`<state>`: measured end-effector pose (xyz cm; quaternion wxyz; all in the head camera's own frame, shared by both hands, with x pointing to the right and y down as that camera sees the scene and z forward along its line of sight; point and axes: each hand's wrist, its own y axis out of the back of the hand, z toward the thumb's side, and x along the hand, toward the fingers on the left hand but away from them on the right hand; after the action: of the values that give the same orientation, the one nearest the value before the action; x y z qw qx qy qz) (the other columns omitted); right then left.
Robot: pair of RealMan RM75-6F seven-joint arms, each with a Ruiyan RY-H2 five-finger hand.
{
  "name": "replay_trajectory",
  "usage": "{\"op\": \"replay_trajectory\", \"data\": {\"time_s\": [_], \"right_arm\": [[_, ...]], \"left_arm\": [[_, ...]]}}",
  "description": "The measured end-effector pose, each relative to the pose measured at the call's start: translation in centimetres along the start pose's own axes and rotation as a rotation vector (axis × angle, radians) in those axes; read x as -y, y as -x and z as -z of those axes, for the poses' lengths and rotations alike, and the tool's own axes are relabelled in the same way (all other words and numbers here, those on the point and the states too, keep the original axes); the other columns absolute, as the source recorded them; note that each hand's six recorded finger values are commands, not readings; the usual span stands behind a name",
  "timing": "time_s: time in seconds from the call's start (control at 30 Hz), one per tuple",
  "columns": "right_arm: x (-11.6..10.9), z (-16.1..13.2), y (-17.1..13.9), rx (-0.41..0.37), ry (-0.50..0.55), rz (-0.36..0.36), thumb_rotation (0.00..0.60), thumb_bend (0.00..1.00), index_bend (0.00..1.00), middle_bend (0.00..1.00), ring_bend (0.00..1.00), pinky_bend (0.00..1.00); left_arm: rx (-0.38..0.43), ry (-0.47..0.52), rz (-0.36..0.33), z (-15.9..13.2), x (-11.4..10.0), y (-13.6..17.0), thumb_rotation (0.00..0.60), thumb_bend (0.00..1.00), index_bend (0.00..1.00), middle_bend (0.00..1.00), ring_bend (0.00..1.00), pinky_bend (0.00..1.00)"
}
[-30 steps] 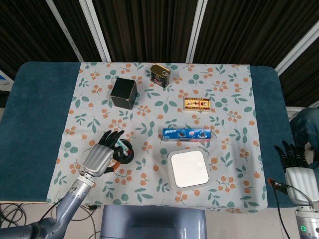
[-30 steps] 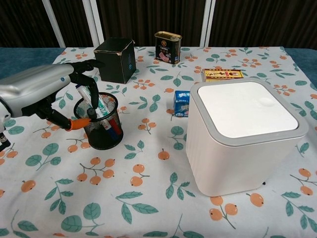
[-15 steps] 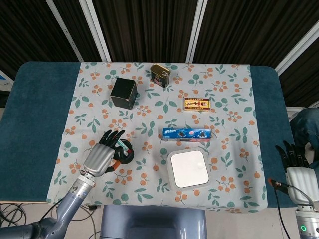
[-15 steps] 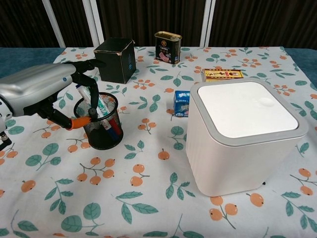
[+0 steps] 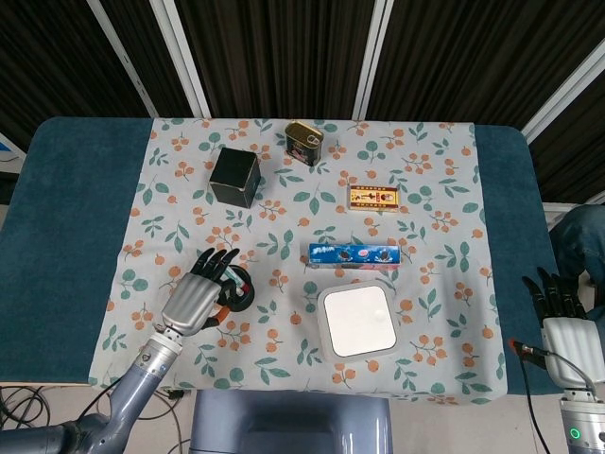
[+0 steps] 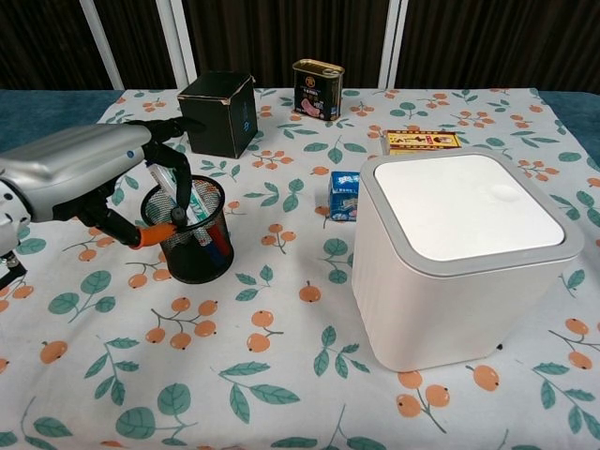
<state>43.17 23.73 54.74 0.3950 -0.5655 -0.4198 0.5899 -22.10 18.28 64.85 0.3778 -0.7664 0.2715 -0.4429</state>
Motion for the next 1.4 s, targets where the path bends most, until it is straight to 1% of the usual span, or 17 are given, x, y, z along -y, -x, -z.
{"op": "replay_trajectory", "data": {"time_s": [0.17,0.3,0.43,0.57,0.67,0.77,0.93,1.07,1.17,1.27,1.4], "right_arm": [[0.0,0.0,0.0,-0.001,0.003,0.001,0.6,0.18,0.12,0.0,0.01,0.2],[0.0,0.0,0.0,-0.001,0.005,-0.001,0.6,0.18,0.12,0.0,0.01,0.2],[0.0,-0.1,0.0,0.0,0.009,-0.004,0.6,0.18,0.12,0.0,0.01,0.2],[0.1,-0.1,0.0,0.002,0.009,-0.008,0.6,0.18,0.12,0.0,0.01,0.2],[0.1,-0.1,0.0,0.001,0.007,-0.009,0.6,0.18,0.12,0.0,0.01,0.2],[0.1,-0.1,0.0,0.002,0.007,-0.008,0.6,0.18,0.12,0.0,0.01,0.2],[0.2,-0.1,0.0,0.002,0.003,-0.009,0.6,0.18,0.12,0.0,0.01,0.2],[0.2,-0.1,-0.1,0.001,0.0,-0.011,0.6,0.18,0.12,0.0,0.01,0.2],[0.3,-0.1,0.0,0.003,0.0,-0.013,0.6,0.18,0.12,0.0,0.01,0.2],[0.3,-0.1,-0.1,0.004,-0.002,-0.012,0.6,0.18,0.12,0.0,0.01,0.2],[0.3,-0.1,-0.1,0.005,-0.004,-0.014,0.6,0.18,0.12,0.0,0.01,0.2]], "left_arm": [[0.002,-0.012,-0.005,-0.1,-0.1,0.0,0.6,0.37,0.58,0.02,0.0,0.0],[-0.002,-0.009,-0.012,0.0,-0.3,-0.1,0.6,0.38,0.59,0.03,0.0,0.0],[-0.002,0.003,-0.042,0.0,-1.3,0.1,0.6,0.38,0.59,0.03,0.0,0.0],[0.01,0.019,-0.105,-0.1,-3.4,0.7,0.6,0.38,0.6,0.03,0.0,0.0],[0.025,0.046,-0.121,-0.3,-4.6,1.3,0.6,0.38,0.6,0.03,0.0,0.0],[0.045,0.067,-0.151,-0.6,-6.4,2.1,0.6,0.38,0.6,0.04,0.0,0.0],[0.067,0.076,-0.245,-0.5,-10.2,3.9,0.6,0.38,0.6,0.04,0.0,0.0],[0.047,0.065,-0.319,0.9,-12.7,5.3,0.6,0.38,0.6,0.04,0.0,0.0],[0.02,0.07,-0.345,2.1,-13.5,5.9,0.6,0.38,0.6,0.04,0.0,0.0],[-0.016,0.088,-0.351,3.8,-13.5,6.1,0.6,0.38,0.6,0.04,0.0,0.0],[-0.081,0.126,-0.329,7.3,-12.5,6.0,0.6,0.38,0.61,0.05,0.0,0.0]]}}
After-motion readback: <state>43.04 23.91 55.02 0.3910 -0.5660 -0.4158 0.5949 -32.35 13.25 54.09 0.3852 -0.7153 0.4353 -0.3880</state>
